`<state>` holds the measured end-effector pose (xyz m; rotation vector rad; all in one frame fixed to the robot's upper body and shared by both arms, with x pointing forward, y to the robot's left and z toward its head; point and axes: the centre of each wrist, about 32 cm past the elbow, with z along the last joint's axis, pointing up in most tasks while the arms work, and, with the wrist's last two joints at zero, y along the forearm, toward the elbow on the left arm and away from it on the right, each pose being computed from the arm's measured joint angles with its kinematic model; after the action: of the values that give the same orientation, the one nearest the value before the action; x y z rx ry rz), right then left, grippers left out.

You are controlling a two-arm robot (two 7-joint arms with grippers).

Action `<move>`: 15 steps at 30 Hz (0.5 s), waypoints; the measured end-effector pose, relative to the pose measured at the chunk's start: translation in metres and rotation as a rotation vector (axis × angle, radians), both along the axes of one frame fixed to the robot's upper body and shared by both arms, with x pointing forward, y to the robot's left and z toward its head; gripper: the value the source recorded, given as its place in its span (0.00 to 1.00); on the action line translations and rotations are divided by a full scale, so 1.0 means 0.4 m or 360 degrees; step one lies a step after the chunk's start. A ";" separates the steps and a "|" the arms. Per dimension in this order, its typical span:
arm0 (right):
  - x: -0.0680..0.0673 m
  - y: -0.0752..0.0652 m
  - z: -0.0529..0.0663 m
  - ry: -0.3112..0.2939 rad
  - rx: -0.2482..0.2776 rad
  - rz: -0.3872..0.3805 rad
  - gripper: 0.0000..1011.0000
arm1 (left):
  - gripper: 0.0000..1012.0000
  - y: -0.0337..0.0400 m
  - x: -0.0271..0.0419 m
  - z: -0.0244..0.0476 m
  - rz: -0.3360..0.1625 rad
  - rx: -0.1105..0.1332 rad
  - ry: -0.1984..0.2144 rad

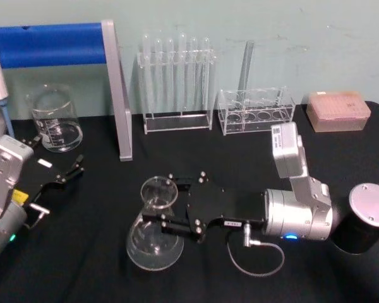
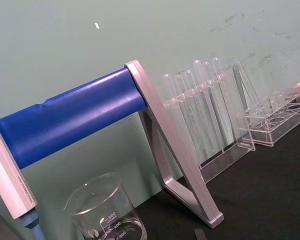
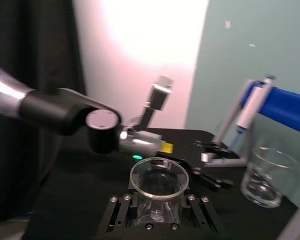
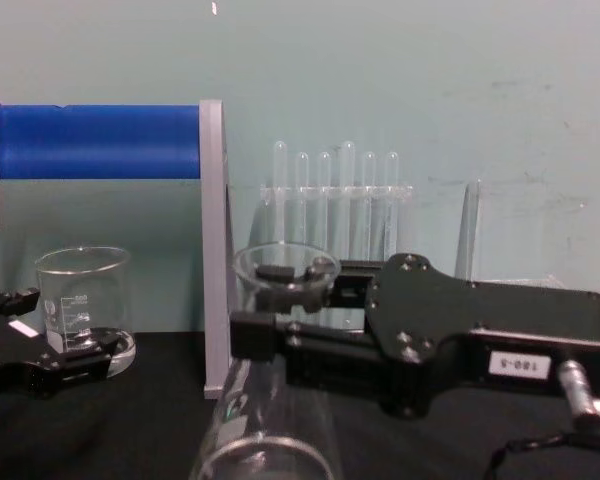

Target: Grasp the erlenmeyer flask with one hand, shake it three times, then place it back.

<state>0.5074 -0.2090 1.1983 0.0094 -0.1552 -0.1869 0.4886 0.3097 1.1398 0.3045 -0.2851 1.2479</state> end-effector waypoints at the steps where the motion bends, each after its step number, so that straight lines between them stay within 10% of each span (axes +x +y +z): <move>1: 0.000 -0.001 0.001 -0.0004 -0.0003 0.0045 0.44 | 0.99 0.000 0.000 0.000 0.0000 0.0000 0.0000; 15: 0.001 -0.001 0.003 0.0008 -0.0011 0.0037 0.44 | 0.99 0.000 0.000 0.000 0.0000 0.0000 0.0000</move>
<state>0.5077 -0.2093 1.1993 0.0038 -0.1506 -0.1632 0.4886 0.3097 1.1398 0.3045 -0.2850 1.2480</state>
